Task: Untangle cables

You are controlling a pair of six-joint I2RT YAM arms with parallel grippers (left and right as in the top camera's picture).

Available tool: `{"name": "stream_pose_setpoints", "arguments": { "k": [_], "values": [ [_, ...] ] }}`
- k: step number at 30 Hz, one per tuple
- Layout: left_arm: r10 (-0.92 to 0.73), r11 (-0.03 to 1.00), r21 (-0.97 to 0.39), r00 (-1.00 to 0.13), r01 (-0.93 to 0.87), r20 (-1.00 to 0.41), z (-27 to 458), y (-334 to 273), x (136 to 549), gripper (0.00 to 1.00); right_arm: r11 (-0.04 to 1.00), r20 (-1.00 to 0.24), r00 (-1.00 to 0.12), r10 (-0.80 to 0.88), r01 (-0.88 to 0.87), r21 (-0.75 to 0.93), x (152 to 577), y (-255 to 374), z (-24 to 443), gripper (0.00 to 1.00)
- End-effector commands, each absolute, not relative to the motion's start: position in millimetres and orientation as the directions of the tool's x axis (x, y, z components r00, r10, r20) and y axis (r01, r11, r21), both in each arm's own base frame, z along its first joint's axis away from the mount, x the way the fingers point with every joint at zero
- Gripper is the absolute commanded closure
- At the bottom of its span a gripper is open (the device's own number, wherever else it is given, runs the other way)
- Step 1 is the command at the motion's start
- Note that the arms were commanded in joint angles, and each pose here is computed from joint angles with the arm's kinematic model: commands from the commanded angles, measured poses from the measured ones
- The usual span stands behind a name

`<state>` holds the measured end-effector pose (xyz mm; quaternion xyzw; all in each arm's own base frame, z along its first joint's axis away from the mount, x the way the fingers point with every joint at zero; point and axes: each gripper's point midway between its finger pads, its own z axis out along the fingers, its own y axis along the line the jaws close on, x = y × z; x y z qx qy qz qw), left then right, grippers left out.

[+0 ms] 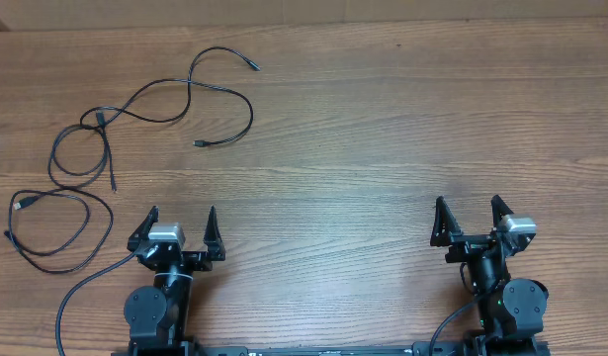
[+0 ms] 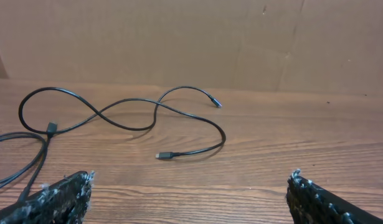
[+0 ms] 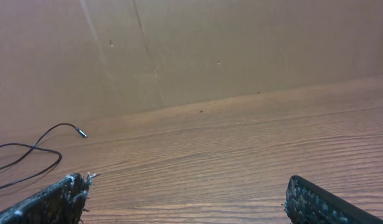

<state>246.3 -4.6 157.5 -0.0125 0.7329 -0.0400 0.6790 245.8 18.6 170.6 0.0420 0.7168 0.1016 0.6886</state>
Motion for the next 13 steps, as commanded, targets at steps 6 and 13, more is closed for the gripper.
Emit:
{"name": "stream_pose_setpoints", "arguments": {
  "k": [6,13],
  "values": [
    [-0.054,0.997,-0.057,-0.074,0.043,-0.996,157.2,-5.1,246.0,0.01,0.978,-0.98,-0.039,0.197,-0.069,0.199,245.9,16.3,169.6,0.0],
    [-0.054,0.997,-0.057,-0.074,0.043,-0.996,157.2,-5.1,246.0,0.0,0.978,-0.98,-0.039,0.197,-0.069,0.199,245.9,16.3,169.6,0.0]
  ]
}}
